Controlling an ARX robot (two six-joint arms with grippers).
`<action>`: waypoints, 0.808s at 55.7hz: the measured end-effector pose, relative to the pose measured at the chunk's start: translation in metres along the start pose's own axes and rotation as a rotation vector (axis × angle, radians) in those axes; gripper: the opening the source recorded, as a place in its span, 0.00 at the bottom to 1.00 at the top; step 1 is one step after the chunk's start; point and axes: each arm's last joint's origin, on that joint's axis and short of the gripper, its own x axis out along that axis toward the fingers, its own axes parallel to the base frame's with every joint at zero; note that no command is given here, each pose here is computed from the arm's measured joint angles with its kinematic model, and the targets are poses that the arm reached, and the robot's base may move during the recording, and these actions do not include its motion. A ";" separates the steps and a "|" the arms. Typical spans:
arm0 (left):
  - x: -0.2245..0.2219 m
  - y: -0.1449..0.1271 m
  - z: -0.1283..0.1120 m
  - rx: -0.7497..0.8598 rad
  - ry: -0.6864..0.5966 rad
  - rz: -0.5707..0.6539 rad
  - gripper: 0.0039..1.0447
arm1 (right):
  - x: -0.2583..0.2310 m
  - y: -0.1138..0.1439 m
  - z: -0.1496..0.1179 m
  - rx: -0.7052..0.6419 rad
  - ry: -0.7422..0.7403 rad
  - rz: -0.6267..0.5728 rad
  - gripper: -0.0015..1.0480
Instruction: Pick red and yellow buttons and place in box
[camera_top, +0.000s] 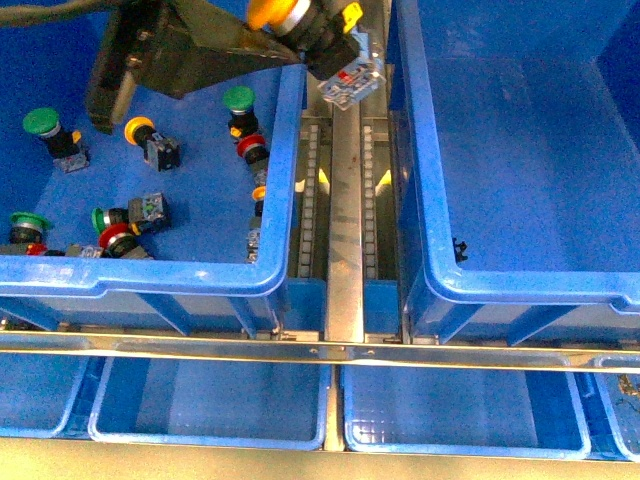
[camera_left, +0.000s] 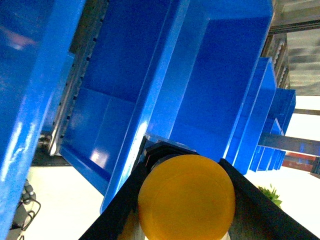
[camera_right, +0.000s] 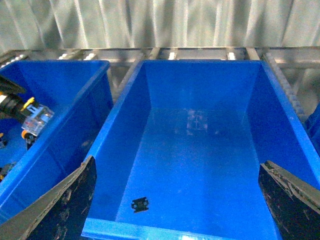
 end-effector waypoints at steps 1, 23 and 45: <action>0.003 -0.001 -0.002 0.001 0.006 -0.003 0.32 | 0.000 0.000 0.000 0.000 0.000 0.000 0.94; 0.048 -0.010 -0.019 -0.071 0.059 -0.021 0.32 | 0.000 0.000 0.000 0.000 0.000 0.000 0.94; 0.071 -0.038 -0.032 -0.102 0.092 -0.080 0.32 | 0.000 0.000 0.000 0.000 0.000 0.000 0.94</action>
